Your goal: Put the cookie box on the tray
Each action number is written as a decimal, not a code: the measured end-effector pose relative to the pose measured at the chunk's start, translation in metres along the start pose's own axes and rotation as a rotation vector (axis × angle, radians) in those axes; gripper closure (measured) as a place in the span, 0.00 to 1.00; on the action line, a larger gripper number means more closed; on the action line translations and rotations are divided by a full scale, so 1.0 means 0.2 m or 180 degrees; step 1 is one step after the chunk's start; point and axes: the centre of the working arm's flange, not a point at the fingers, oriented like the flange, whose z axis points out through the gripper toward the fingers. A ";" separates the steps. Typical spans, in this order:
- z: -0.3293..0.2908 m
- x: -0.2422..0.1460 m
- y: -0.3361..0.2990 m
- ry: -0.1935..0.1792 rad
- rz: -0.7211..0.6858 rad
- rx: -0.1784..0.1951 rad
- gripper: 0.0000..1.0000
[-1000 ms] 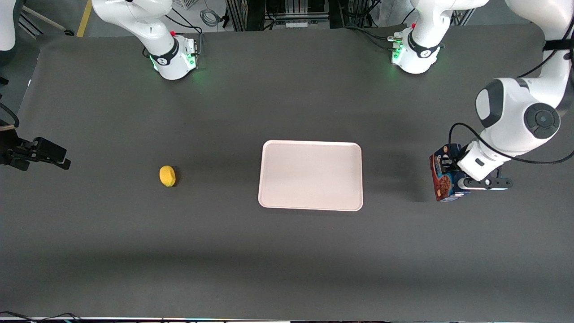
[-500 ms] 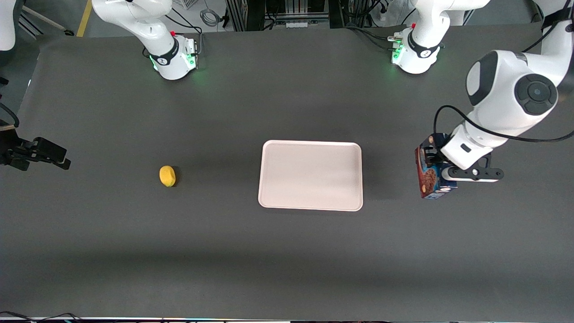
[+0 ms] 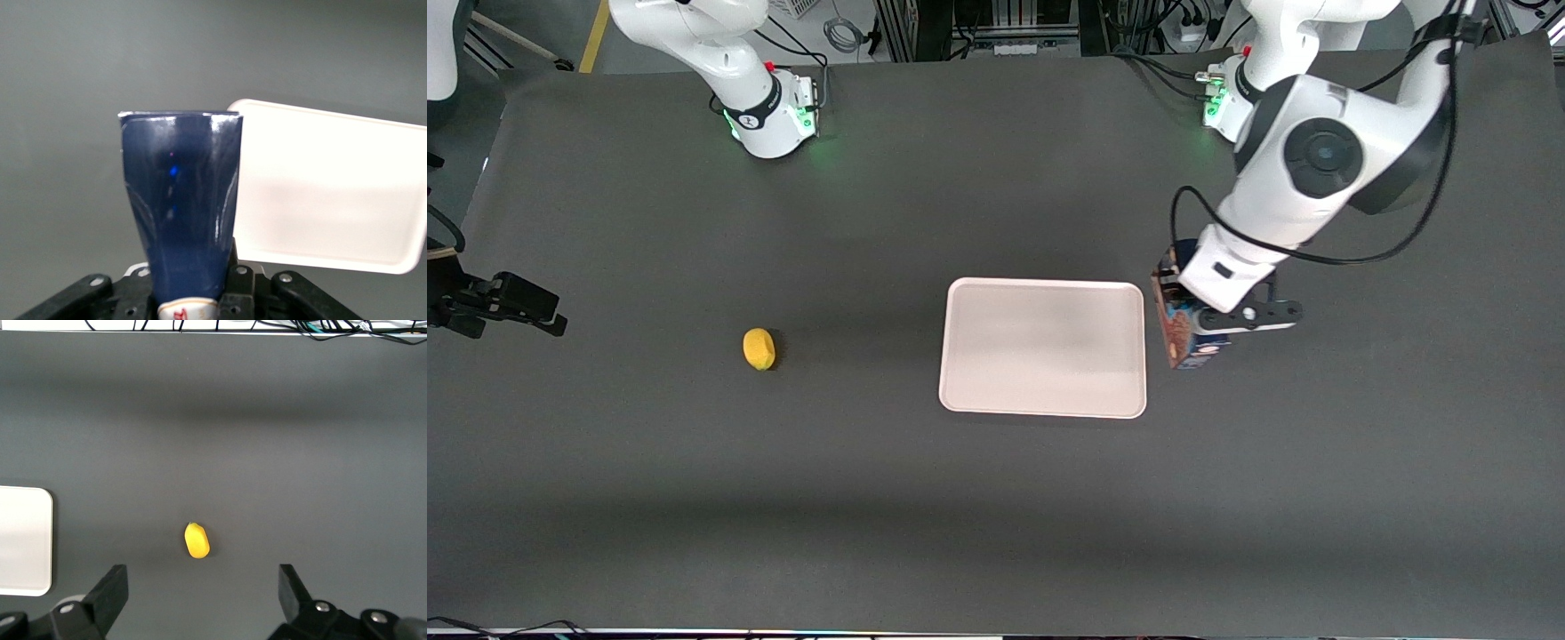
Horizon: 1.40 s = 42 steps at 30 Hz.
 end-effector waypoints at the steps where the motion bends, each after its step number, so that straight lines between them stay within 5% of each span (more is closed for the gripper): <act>1: 0.01 -0.01 0.04 -0.0016 0.0005 -0.0003 0.66; 11: 0.22 -0.04 0.22 -0.0081 0.0155 -0.0071 0.66; 21: 0.56 -0.02 0.32 -0.0011 0.0294 0.0134 0.66; 33: 0.82 0.01 0.35 0.0049 0.0252 -0.0005 0.65; 42: 0.90 -0.01 0.35 0.0068 0.0338 0.0100 0.62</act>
